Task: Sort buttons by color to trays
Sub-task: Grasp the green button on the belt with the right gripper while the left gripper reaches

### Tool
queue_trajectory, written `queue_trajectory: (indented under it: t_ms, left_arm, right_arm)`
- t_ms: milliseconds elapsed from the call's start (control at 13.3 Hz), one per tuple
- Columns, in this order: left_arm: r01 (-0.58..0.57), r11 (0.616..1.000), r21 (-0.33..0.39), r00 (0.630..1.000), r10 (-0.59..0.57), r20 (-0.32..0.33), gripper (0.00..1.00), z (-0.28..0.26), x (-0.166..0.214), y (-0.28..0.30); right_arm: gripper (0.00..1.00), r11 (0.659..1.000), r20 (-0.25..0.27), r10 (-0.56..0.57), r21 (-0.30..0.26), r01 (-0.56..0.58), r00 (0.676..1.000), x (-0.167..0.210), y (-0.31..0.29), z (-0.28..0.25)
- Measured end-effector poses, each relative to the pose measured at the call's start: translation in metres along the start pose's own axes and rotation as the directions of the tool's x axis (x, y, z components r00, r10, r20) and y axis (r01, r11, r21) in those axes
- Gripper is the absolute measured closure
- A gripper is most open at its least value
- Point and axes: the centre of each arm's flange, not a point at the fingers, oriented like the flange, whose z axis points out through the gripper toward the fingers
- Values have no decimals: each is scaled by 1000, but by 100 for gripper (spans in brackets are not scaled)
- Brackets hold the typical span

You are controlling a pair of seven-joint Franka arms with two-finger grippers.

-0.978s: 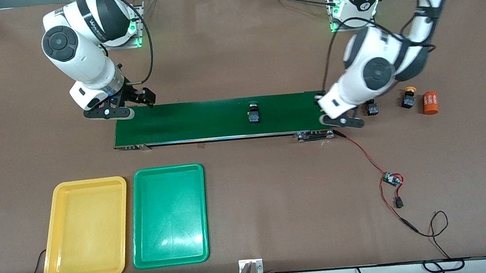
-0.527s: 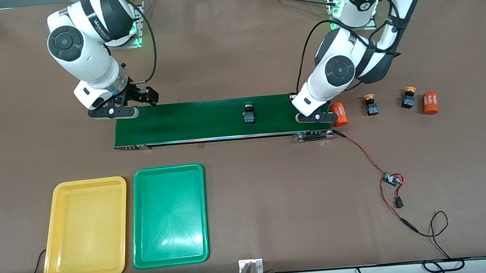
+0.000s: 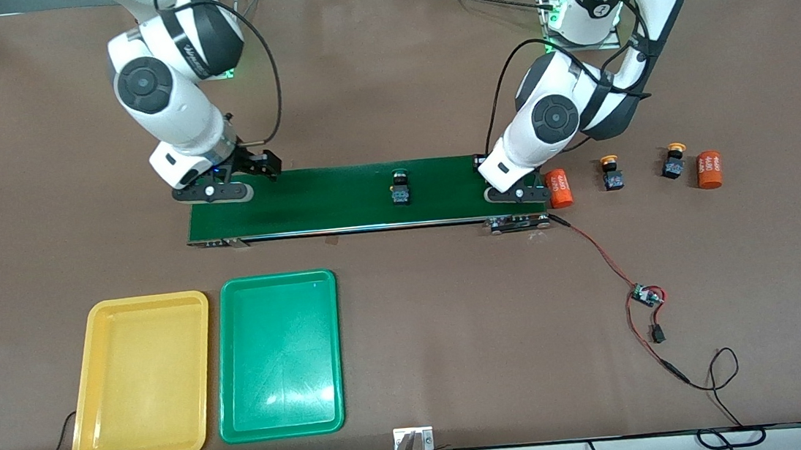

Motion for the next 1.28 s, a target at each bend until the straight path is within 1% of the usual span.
queue_trajectory:
  t_ms: [75, 150, 226, 301, 376, 527, 677, 978, 1279]
  left_arm:
    - [13, 1000, 0, 1000, -13, -18, 12, -15, 3, -4]
    - [39, 999, 4, 999, -39, -27, 4, -31, 8, -18]
    - [76, 997, 10, 997, -76, -33, 0, -45, 15, -39]
    - [104, 994, 15, 994, -104, -36, 0, -53, 24, -67]
    - [105, 994, 19, 994, -104, -34, 0, -56, 32, -94]
    - [81, 997, 19, 997, -81, -19, 0, -53, 43, -145]
    - [68, 998, 12, 998, -68, 9, 0, -41, 48, -178]
    - [59, 998, 8, 994, -59, 89, 0, 0, 45, -182]
    - [58, 998, 6, 992, -59, 109, 0, 11, 45, -182]
  right_arm:
    - [0, 1000, -10, 8, 5, -8, 1000, -1, -11, 9]
    - [0, 1000, -22, 19, 11, -19, 1000, -2, -21, 18]
    - [0, 999, -34, 30, 19, -29, 999, -3, -31, 26]
    - [0, 999, -43, 37, 24, -36, 998, -2, -39, 33]
    - [0, 999, -46, 37, 26, -36, 998, 0, -45, 37]
    - [0, 998, -51, 48, 31, -47, 998, 3, -57, 40]
    - [0, 998, -53, 49, 34, -48, 997, 1, -68, 40]
    - [0, 1000, -36, 20, 17, -20, 999, -11, -92, 58]
    - [0, 1000, -34, 9, 15, -8, 999, -11, -103, 64]
